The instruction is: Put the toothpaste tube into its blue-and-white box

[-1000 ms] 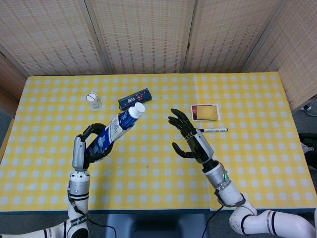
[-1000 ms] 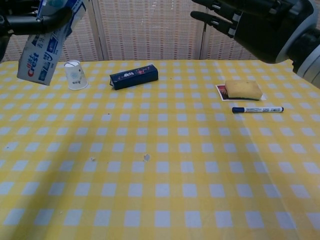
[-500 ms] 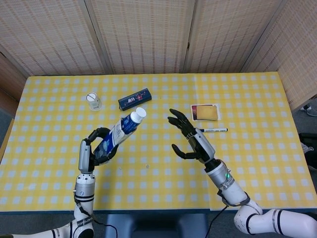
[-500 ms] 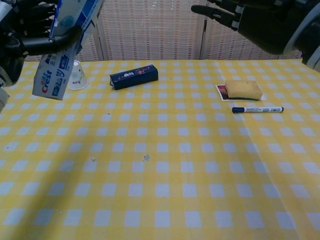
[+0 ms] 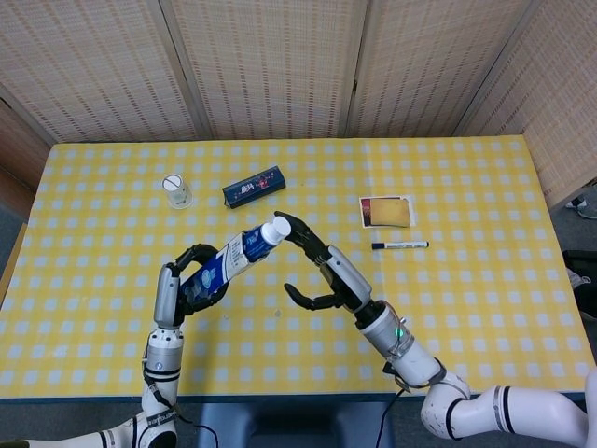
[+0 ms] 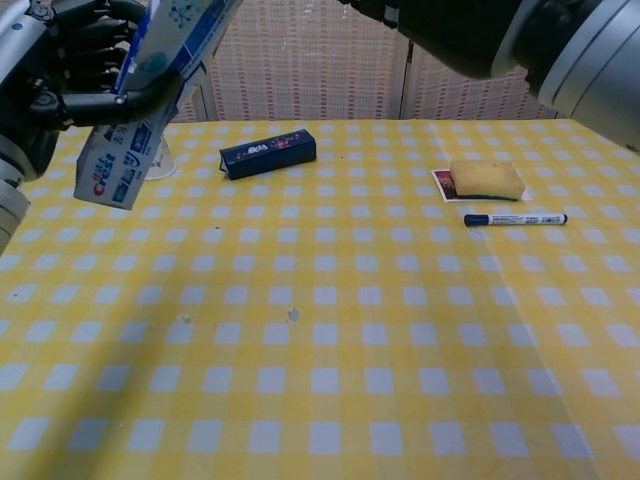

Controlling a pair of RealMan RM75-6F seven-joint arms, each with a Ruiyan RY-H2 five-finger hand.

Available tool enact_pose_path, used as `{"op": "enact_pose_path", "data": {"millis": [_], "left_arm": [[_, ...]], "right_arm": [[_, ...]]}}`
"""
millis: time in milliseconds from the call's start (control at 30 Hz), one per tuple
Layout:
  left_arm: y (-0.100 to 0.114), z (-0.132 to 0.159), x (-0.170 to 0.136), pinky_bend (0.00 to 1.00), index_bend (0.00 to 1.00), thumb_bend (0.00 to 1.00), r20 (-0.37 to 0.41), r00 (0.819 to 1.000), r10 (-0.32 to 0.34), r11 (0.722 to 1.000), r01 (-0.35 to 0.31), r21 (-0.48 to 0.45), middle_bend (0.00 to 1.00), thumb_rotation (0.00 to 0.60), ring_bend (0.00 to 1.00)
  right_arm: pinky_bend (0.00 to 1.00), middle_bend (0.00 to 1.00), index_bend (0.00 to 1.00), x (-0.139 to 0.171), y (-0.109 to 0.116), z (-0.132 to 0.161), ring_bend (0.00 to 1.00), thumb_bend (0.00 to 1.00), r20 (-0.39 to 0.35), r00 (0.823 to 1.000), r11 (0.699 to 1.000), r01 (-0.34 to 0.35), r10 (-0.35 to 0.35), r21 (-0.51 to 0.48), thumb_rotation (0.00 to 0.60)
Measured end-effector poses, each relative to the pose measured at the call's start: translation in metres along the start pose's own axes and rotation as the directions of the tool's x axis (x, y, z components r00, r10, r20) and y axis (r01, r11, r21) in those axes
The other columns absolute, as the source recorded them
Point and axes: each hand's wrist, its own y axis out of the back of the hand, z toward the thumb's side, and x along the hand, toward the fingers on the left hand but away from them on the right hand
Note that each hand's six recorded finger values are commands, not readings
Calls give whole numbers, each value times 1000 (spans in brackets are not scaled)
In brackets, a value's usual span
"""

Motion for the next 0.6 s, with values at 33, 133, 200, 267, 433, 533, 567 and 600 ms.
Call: {"op": "enact_pose_path", "data": {"millis": [33, 133, 200, 267, 433, 533, 567, 600], "left_arm": [[2, 0, 0, 546, 581, 352, -1, 1000, 2, 1000, -2, 0, 682, 600, 570], [5, -2, 1, 546, 582, 352, -5, 1000, 7, 1000, -7, 1, 682, 600, 570], [6, -3, 2, 546, 582, 352, -8, 1000, 9, 1000, -9, 3, 682, 600, 570], [7, -3, 1, 546, 582, 353, -10, 1000, 8, 1000, -8, 7, 682, 600, 570], [7, -3, 1, 546, 582, 352, -5, 1000, 4, 1000, -4, 8, 682, 600, 570], [5, -1, 0, 546, 582, 352, 3, 1000, 0, 1000, 0, 10, 682, 600, 570], [5, 0, 0, 546, 582, 352, 6, 1000, -1, 1000, 1, 12, 682, 600, 570], [4, 1, 0, 546, 582, 352, 8, 1000, -2, 1000, 2, 13, 682, 600, 570]], "right_arm": [[59, 0, 0, 0, -1, 1, 80, 464, -6, 1000, 1000, -1, 1, 1, 600], [59, 0, 0, 1, -4, 6, 87, 464, -24, 1000, 1000, -2, 2, 5, 600], [59, 0, 0, 3, -5, 9, 87, 464, -37, 999, 1000, 0, 0, 12, 600], [59, 0, 0, 3, -5, 12, 86, 464, -45, 999, 1000, 2, -1, 19, 600], [59, 0, 0, 4, -6, 15, 82, 463, -54, 999, 999, -1, 4, 47, 600], [59, 0, 0, 2, -8, 14, 81, 464, -47, 999, 999, -6, 9, 50, 600], [59, 0, 0, 2, -9, 13, 79, 463, -44, 999, 999, -8, 10, 53, 600], [59, 0, 0, 1, -10, 12, 76, 463, -38, 999, 998, -10, 12, 57, 600]]}}
